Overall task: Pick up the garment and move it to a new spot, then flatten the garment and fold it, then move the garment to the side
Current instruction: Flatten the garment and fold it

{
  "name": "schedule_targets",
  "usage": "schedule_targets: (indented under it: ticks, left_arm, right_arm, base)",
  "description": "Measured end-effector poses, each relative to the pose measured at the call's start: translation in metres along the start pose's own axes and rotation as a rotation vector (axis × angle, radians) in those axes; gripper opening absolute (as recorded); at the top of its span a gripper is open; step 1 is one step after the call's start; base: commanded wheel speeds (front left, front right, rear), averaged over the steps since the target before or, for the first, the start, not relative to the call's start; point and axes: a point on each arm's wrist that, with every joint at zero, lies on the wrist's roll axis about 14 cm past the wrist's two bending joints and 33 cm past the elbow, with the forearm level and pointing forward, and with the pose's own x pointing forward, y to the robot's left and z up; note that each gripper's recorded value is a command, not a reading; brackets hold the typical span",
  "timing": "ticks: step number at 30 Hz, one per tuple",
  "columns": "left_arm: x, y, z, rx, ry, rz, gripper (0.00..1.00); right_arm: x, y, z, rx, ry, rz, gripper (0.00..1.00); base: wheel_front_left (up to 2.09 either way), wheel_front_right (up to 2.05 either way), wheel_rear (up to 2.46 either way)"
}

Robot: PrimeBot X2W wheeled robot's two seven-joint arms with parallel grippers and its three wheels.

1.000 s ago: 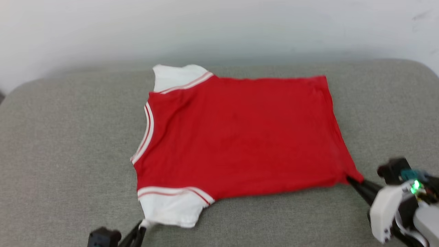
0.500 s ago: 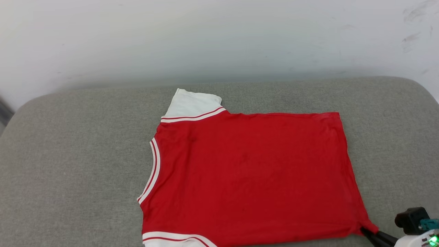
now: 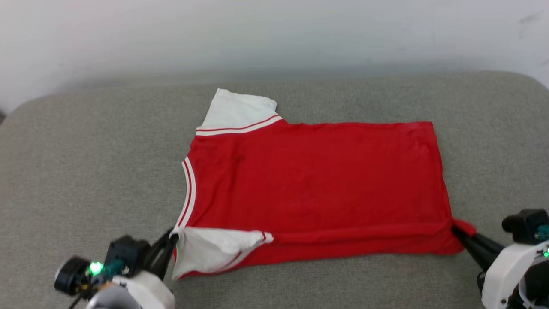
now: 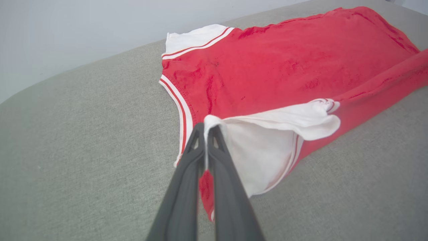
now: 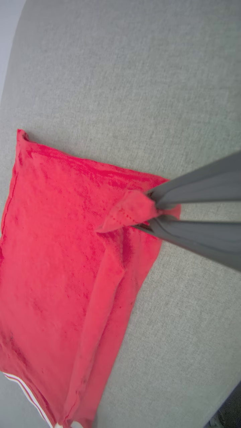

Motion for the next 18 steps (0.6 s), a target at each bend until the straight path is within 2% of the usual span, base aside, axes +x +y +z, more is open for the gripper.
schedule_targets:
  ticks: [4, 10, 18]
  left_arm:
    - [0.030, 0.010, 0.020, 0.059, -0.028, -0.026, 0.00]
    - [0.072, 0.020, 0.024, 0.115, -0.012, -0.052, 0.00]
    - [0.114, 0.030, -0.013, 0.103, 0.096, -0.067, 0.00]
  right_arm:
    - [0.011, -0.008, 0.015, 0.000, -0.014, -0.017, 0.00]
    - [0.034, -0.020, 0.028, -0.005, -0.006, -0.040, 0.00]
    - [0.067, -0.031, 0.000, -0.002, 0.131, -0.046, 0.00]
  base:
    - [0.00, 0.00, 0.00]
    - [0.00, 0.00, 0.00]
    - [0.00, 0.00, 0.00]
